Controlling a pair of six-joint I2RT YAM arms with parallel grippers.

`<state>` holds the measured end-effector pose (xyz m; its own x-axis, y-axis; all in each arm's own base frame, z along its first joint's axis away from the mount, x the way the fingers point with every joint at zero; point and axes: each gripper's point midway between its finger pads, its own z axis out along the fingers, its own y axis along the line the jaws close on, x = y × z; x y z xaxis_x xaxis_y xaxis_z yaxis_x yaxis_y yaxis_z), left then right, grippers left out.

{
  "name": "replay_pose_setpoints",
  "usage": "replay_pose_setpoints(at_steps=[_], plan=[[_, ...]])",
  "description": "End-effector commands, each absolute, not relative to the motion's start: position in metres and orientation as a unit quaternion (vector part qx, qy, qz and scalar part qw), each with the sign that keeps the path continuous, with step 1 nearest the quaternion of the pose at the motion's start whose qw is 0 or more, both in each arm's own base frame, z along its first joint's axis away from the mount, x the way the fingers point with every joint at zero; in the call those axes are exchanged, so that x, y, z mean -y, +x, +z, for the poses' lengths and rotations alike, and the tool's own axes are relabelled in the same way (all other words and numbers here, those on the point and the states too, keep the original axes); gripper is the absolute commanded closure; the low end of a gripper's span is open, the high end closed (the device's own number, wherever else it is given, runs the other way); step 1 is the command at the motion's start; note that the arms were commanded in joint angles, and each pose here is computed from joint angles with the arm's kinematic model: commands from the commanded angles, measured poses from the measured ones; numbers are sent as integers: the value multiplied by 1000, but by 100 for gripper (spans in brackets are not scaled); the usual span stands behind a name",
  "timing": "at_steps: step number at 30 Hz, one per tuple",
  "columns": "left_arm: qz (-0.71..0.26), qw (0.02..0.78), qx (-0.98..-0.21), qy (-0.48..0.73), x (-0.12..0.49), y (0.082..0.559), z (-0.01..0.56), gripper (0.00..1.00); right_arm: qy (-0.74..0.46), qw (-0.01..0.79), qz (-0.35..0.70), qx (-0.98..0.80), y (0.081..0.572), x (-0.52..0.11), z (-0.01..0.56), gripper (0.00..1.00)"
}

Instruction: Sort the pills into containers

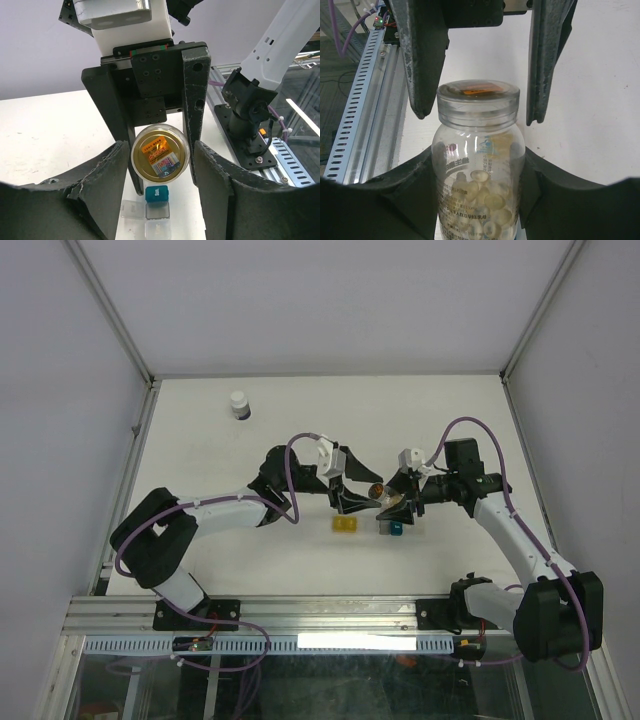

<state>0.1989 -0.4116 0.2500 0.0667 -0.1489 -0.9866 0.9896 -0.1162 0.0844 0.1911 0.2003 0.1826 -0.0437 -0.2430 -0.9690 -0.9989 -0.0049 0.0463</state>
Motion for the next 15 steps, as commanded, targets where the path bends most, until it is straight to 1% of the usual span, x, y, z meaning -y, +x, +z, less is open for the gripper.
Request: replay_pose_setpoints(at_steps=[1,2,4,5,8,10,13,15], plan=[[-548,536,-378,519,413,192,268,46,-561,445,447,-536,196,-203,203,100],[-549,535,-378,519,412,192,269,49,-560,445,447,-537,196,-203,203,100],[-549,535,-379,518,412,191,269,61,-560,445,447,-537,196,-203,203,100],[-548,537,-380,517,411,192,269,68,-560,444,447,-538,196,-203,203,100],[-547,540,-386,510,410,192,270,75,-560,445,446,-537,196,-203,204,100],[-549,539,-398,500,409,192,270,84,-560,445,445,-539,197,-203,203,100],[-556,527,-447,462,411,196,271,99,-558,444,442,-544,199,-203,202,100],[-559,515,-498,418,414,200,273,100,-555,443,441,-549,200,-202,201,100]])
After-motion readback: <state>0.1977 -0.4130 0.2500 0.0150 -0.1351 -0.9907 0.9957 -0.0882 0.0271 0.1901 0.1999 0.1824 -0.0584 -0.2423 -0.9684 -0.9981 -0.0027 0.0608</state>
